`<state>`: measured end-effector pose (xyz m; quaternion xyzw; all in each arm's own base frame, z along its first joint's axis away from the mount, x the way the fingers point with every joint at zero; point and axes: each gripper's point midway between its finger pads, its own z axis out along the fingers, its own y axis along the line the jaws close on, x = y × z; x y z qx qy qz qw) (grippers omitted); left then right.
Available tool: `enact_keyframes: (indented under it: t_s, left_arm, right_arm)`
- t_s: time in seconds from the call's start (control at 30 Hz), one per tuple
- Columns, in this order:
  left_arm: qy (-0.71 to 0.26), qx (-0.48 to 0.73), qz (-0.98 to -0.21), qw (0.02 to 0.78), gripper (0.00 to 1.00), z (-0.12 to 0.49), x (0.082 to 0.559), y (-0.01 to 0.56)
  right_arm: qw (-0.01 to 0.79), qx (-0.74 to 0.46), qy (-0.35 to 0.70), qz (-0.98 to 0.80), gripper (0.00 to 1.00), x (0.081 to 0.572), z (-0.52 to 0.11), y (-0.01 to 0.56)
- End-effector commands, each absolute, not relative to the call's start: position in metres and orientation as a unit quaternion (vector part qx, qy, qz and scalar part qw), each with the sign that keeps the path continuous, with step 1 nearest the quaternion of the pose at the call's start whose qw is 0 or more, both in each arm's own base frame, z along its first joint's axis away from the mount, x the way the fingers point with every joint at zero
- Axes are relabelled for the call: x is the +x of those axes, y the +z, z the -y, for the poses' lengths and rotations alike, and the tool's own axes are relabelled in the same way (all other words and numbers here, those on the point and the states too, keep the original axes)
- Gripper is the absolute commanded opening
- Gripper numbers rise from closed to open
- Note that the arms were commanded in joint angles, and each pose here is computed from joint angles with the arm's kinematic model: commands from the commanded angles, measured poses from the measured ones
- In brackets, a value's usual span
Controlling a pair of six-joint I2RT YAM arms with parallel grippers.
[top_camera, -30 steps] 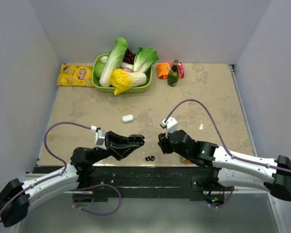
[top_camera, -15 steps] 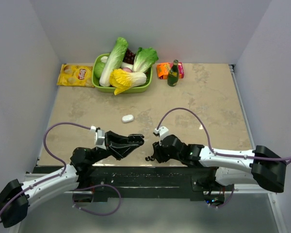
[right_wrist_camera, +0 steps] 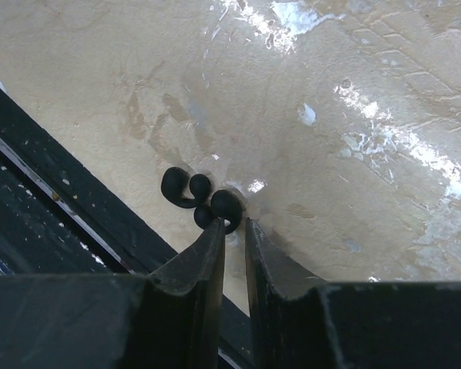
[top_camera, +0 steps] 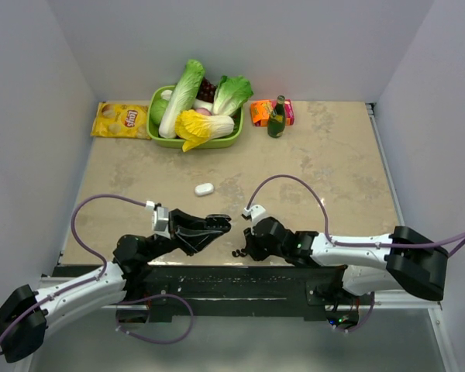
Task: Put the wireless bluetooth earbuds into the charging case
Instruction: Pick up the earbud from the center of the board.
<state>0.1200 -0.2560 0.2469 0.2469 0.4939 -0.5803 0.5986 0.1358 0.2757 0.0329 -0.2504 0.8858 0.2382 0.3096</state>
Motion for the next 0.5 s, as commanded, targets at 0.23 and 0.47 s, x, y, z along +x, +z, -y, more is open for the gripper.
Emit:
enact_keyframes:
  t_s: [0.23,0.47]
  left_arm:
    - [-0.571,0.253,-0.522,0.581,0.00,0.247,0.113,0.197]
    - [-0.574,0.255,-0.524,0.575,0.00,0.248,0.111,0.194]
  right_arm:
    - [0.310,-0.254,0.265,-0.877,0.02,0.115,-0.288,0.038]
    - [0.301,-0.249,0.250,-0.886,0.00,0.113,-0.287,0.030]
